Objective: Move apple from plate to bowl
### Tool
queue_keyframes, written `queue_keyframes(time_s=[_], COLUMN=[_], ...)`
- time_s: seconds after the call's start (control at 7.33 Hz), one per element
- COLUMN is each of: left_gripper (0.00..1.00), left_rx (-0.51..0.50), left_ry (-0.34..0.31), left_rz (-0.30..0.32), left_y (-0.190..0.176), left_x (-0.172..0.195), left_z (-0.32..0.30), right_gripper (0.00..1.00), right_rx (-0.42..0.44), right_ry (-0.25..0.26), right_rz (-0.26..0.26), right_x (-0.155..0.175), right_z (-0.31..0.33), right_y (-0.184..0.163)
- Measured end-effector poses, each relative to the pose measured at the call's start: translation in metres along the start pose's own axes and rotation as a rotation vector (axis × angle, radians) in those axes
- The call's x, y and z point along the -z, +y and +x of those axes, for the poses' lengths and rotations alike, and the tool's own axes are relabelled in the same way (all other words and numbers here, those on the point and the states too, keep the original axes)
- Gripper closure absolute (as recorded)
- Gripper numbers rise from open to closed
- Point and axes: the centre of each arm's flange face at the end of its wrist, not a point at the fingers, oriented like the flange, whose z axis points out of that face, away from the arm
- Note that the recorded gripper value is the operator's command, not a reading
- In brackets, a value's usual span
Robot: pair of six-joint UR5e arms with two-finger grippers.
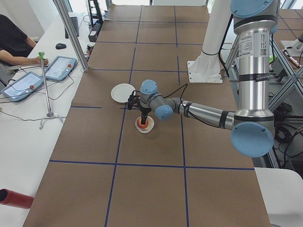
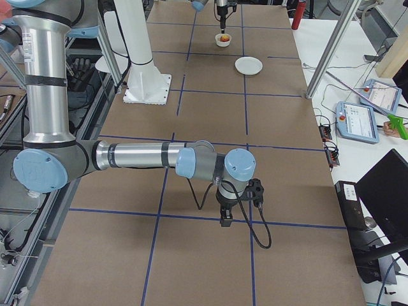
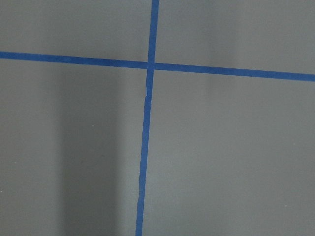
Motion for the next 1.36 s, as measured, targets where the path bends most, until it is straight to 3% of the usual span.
queue_keyframes(time_s=[0.41,0.68,0.95,1.36], left_gripper=[0.0,0.0,0.0,0.0], left_rx=[-0.178,-0.248,-0.17,0.006], left_ry=[-0.112,-0.149,-0.101,-0.07], left_rz=[0.003,0.017,-0.029,-0.086], left_y=[-0.083,-0.095,-0.081,-0.009], left_x=[0.066,0.103,0.111,0.104], left_z=[-0.02,-0.079,-0.176,-0.271], right_gripper=[0.0,0.0,0.0,0.0], right_rx=[0.0,0.0,0.0,0.0], right_ry=[0.0,0.0,0.0,0.0], right_rz=[0.0,0.0,0.0,0.0], right_x=[0.0,0.0,0.0,0.0], right_z=[0.0,0.0,0.0,0.0], right_y=[0.0,0.0,0.0,0.0])
